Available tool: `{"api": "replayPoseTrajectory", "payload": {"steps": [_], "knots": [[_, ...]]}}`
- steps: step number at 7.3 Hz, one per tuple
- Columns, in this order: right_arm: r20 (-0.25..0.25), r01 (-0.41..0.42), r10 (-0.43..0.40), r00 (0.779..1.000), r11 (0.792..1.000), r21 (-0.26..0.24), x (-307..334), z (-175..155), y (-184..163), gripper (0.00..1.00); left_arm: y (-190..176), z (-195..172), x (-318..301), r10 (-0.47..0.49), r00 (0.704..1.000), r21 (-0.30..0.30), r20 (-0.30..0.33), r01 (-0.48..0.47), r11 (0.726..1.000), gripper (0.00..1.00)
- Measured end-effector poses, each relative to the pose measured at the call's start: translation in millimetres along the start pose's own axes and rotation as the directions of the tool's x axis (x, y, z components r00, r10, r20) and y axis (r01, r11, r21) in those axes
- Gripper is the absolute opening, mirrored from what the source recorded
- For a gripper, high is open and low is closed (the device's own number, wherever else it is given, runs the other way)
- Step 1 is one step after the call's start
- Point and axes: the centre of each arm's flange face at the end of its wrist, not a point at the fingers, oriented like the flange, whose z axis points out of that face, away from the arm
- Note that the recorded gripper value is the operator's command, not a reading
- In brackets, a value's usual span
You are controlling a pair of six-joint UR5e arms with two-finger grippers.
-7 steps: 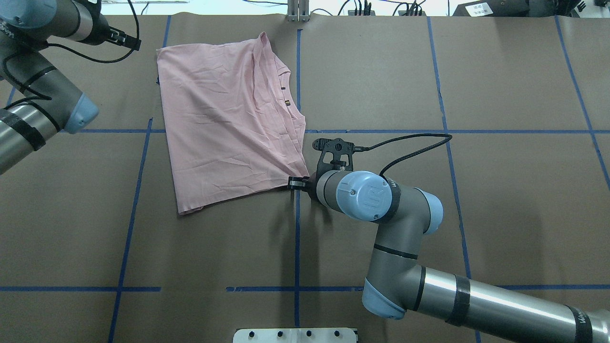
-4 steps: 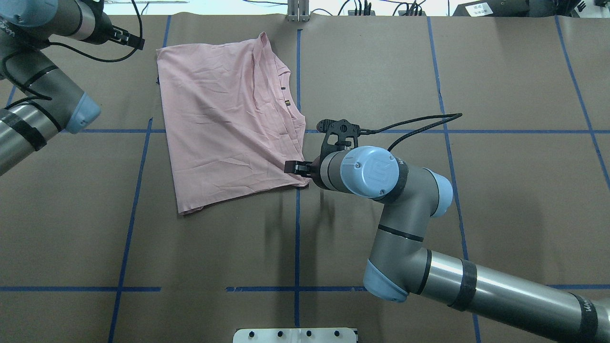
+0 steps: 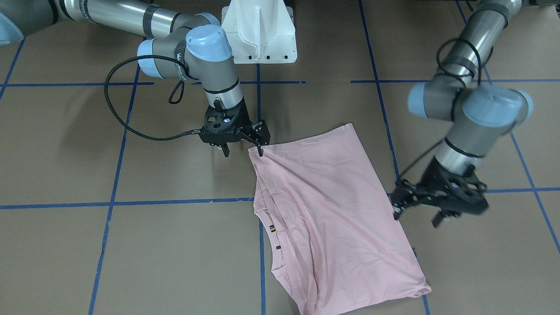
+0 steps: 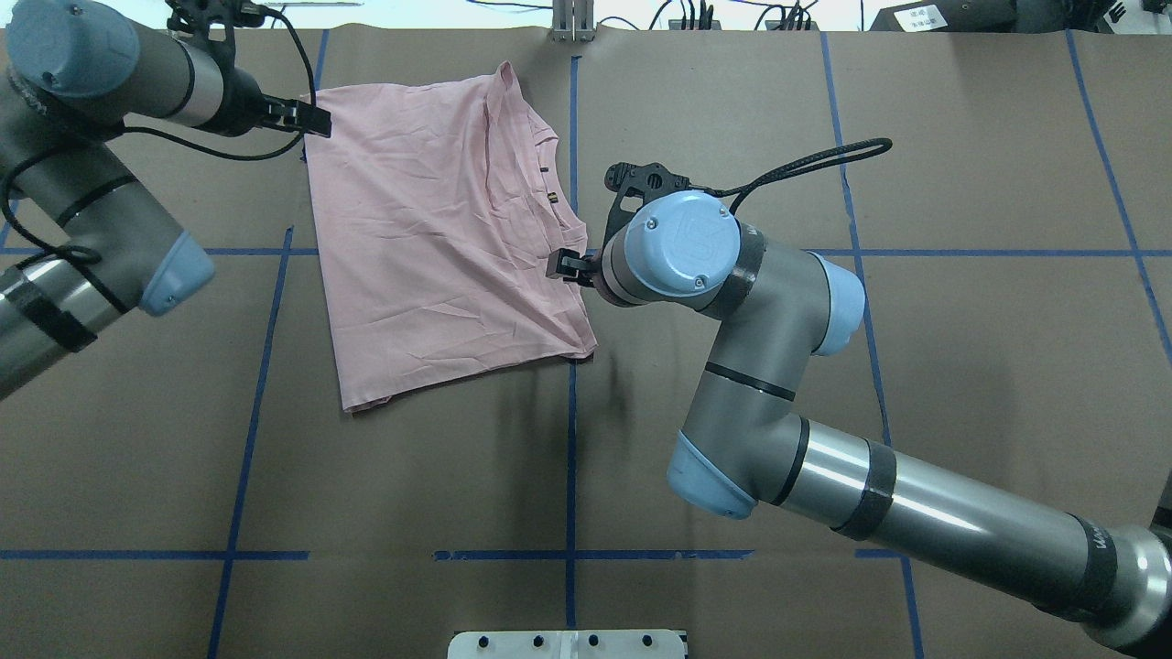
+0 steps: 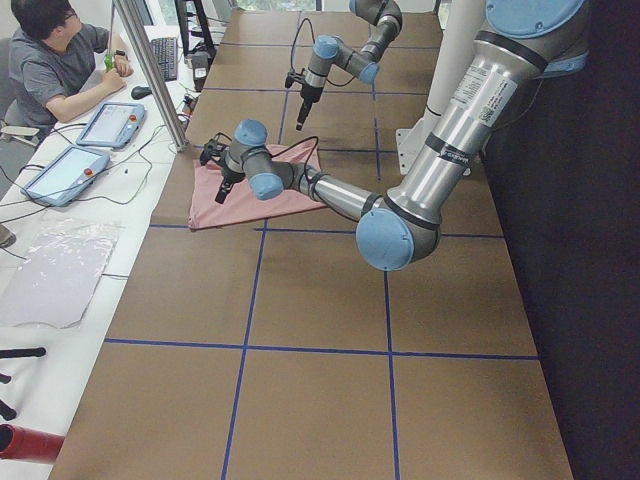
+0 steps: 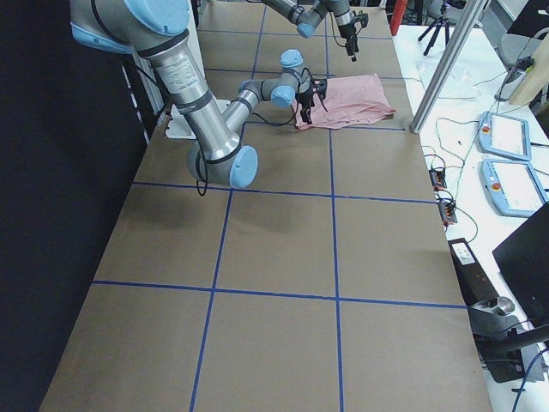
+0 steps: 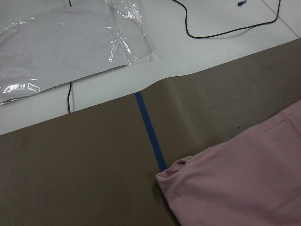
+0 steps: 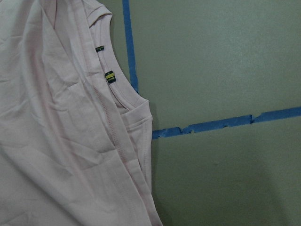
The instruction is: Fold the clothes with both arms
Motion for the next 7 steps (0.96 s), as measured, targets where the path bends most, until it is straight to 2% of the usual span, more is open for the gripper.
{"api": "replayPoseTrajectory", "payload": {"steps": [2,3,5,7], "knots": [[-0.010,-0.018,0.018,1.000,1.000,-0.010,3,-3,-13,0.92,95,-54,73,-0.158,0.986,-0.083,-0.061,0.152,0.985,0.99],[-0.014,-0.029,0.029,0.999,0.999,-0.013,4,-2,-15,0.91,138,-71,101,-0.246,0.967,-0.108,-0.073,0.237,0.965,0.85],[-0.018,-0.048,0.047,0.999,0.999,-0.014,5,0,-17,0.94,209,-68,142,-0.401,0.915,-0.142,-0.036,0.393,0.909,0.75],[-0.013,-0.051,0.051,0.999,0.999,-0.014,4,-1,-17,0.94,255,-56,164,-0.474,0.880,-0.156,0.030,0.473,0.867,0.74]]}}
